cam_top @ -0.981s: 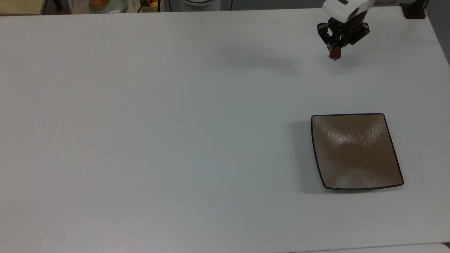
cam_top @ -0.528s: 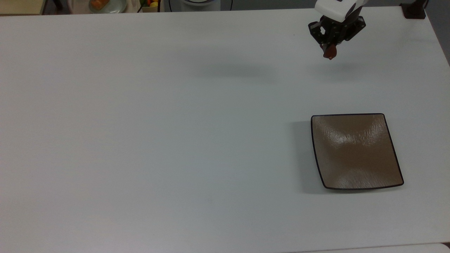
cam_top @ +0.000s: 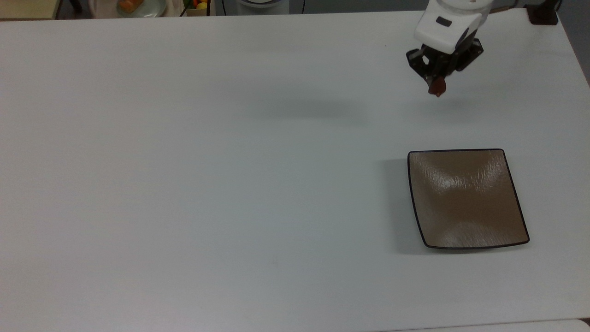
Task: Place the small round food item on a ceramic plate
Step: 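Lift the held food item and carry it over the brown plate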
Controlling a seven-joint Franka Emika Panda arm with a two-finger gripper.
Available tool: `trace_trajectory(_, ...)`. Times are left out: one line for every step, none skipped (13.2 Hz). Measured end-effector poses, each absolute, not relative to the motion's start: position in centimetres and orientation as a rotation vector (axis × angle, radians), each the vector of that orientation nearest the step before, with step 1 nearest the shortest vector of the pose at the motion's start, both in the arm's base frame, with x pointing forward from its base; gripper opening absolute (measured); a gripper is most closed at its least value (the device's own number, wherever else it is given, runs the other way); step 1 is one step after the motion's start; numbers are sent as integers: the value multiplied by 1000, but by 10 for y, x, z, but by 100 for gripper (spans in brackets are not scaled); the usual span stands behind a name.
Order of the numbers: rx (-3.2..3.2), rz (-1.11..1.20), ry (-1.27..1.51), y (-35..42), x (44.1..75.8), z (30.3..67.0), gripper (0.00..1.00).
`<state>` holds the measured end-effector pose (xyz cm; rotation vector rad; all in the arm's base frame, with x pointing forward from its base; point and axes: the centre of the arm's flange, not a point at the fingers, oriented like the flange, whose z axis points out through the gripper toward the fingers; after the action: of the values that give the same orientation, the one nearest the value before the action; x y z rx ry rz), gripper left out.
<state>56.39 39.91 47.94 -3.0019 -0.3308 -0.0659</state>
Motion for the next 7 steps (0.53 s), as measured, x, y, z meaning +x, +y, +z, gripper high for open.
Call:
trace_trajectory(-2985,-111,-311,398,575,479,11)
trace_trajectory(-2971,-152,-291,397,585,477,11)
trace_trajectory(-2955,-200,-271,395,596,474,11)
trace_trajectory(-2939,-254,-257,394,605,470,11)
trace_trajectory(-2925,-311,-251,394,614,464,11)
trace_trajectory(-2912,-364,-252,397,620,457,11)
trace_trajectory(-2897,-412,-259,400,625,448,11)
